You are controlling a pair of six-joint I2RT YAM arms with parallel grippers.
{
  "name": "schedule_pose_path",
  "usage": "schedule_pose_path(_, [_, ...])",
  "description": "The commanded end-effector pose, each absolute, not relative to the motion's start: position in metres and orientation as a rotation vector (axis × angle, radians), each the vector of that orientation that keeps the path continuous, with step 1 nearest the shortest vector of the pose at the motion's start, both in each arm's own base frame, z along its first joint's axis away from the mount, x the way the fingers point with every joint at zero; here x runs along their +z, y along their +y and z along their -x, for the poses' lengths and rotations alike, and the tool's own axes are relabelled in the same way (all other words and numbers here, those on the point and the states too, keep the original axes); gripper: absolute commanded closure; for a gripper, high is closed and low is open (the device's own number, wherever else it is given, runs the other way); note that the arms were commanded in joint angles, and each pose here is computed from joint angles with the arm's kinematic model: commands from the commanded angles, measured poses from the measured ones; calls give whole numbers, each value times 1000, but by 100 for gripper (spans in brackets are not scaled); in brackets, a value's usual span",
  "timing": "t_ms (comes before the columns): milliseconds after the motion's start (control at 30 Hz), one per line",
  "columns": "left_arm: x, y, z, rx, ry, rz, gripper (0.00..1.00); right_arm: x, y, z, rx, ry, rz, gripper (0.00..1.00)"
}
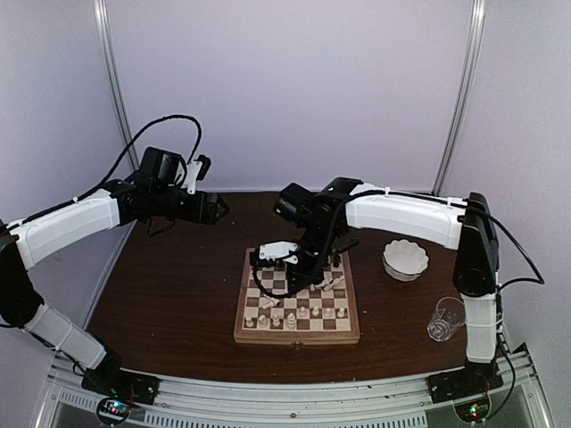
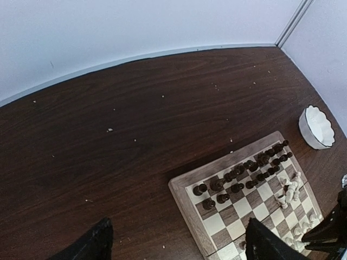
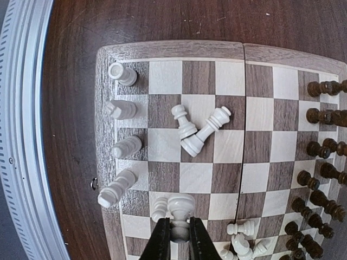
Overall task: Set up the chess pieces on the board
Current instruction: Place the pawn at d2.
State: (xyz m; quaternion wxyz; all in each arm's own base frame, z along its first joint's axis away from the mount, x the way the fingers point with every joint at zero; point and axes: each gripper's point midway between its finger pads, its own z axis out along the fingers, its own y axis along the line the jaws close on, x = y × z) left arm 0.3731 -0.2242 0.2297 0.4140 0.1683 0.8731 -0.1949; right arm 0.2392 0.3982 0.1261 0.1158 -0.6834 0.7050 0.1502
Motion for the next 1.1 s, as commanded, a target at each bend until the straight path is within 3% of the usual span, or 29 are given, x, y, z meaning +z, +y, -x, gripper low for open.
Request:
schedule_pose_path(0, [257,-212,-378,-512,2123,-373,16,117,398,-237,319,2064,2097,95])
schedule_pose_path(233, [264,-192,-384,-554,2107,-272,16,97,396,-236,186,2074,2183,95])
schedule_pose_path(1067, [266,-192,-381,-562,2109,-272,16,68,405,-223,199,2116,2241,91])
